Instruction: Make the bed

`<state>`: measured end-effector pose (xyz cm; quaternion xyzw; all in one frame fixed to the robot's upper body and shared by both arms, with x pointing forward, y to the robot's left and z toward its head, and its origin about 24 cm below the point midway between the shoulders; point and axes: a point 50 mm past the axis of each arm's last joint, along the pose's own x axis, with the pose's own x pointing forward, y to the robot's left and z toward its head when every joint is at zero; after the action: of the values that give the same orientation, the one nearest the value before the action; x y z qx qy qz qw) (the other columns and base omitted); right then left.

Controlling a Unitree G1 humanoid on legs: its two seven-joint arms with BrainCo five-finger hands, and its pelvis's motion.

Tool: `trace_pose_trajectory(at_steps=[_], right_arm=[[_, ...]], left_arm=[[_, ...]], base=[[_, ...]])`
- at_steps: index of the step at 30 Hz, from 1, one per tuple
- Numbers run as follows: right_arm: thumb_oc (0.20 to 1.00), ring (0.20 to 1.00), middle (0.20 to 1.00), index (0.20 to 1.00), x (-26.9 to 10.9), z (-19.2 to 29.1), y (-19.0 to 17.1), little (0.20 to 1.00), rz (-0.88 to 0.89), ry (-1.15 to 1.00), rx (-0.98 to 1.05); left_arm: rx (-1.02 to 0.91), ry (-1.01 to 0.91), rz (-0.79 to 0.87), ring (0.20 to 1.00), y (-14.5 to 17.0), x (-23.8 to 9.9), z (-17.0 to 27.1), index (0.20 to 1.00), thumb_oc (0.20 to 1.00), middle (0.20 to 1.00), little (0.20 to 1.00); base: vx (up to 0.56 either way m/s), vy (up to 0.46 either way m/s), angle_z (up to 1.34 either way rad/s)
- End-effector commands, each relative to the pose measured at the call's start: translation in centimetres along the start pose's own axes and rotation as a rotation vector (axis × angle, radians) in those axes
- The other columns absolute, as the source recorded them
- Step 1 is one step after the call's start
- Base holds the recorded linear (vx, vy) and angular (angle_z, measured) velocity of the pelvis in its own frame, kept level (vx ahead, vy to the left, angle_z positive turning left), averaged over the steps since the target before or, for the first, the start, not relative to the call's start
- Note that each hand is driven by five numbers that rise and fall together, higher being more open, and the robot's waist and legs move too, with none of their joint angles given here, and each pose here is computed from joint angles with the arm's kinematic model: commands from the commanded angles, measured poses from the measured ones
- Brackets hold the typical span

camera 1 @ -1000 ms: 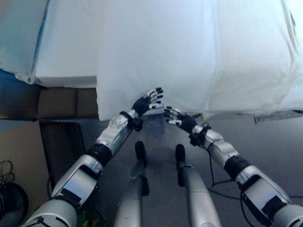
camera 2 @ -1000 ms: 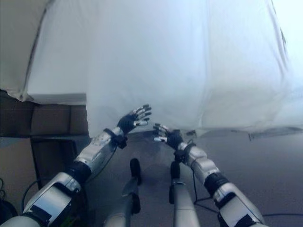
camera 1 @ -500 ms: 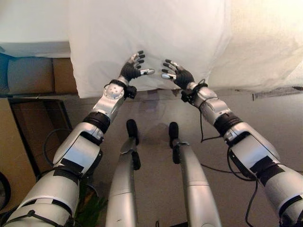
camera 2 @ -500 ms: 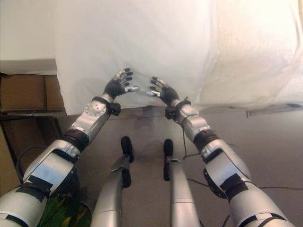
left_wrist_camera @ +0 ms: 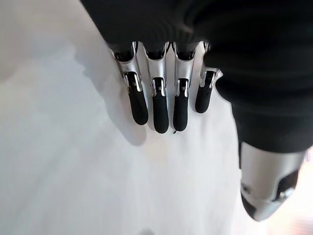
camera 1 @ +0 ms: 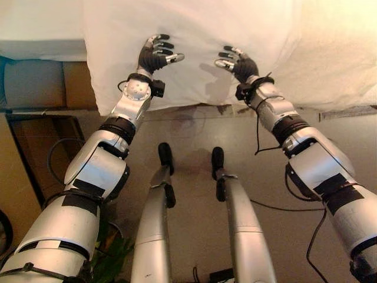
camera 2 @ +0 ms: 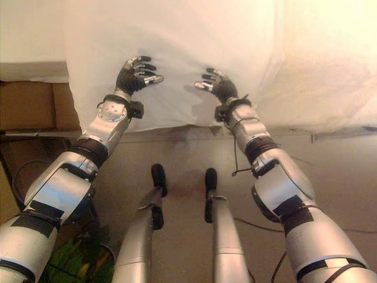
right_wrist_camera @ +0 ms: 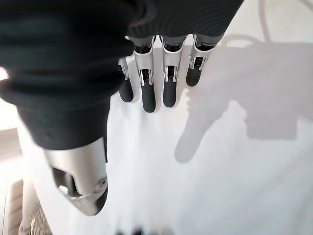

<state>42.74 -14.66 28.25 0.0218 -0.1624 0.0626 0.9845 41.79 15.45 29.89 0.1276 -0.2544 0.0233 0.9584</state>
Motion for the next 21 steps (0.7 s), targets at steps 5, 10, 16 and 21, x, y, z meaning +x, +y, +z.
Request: trace_pose_trajectory(at_steps=[5,10,16,21], right_arm=[[1.000,1.000,1.000,1.000,-0.7,6.1,-6.7,1.000,-0.343,-0.234,0.066],[1.000,1.000,1.000,1.000,-2.0,5.6,-10.0,1.000,-0.453,-0.218,0.032],[1.000,1.000,1.000,1.000,-4.5,1.9,-13.9,1.000,-0.599,-0.130,0.015],[1.000,1.000,1.000,1.000,-7.6,-4.8,-15.3,1.000,-0.649,0.033,0.042]], left_arm=[[0.094,-0.133,0.362,1.000,9.6,0.2,3.4,1.000,1.000,1.000,1.000],[0.149,-0.096,0.536,1.000,13.2,-1.4,1.9,1.000,1.000,1.000,1.000],[0.138,0.059,0.654,1.000,15.7,-4.5,-3.0,1.000,1.000,1.000,1.000],[0.111,0.247,0.659,1.000,15.5,-8.3,-8.9,1.000,1.000,1.000,1.000]], base=[[0.01,-0.009,0.04],[-0.02,-0.029,0.04],[-0.02,-0.056,0.04],[0.03,-0.060,0.03]])
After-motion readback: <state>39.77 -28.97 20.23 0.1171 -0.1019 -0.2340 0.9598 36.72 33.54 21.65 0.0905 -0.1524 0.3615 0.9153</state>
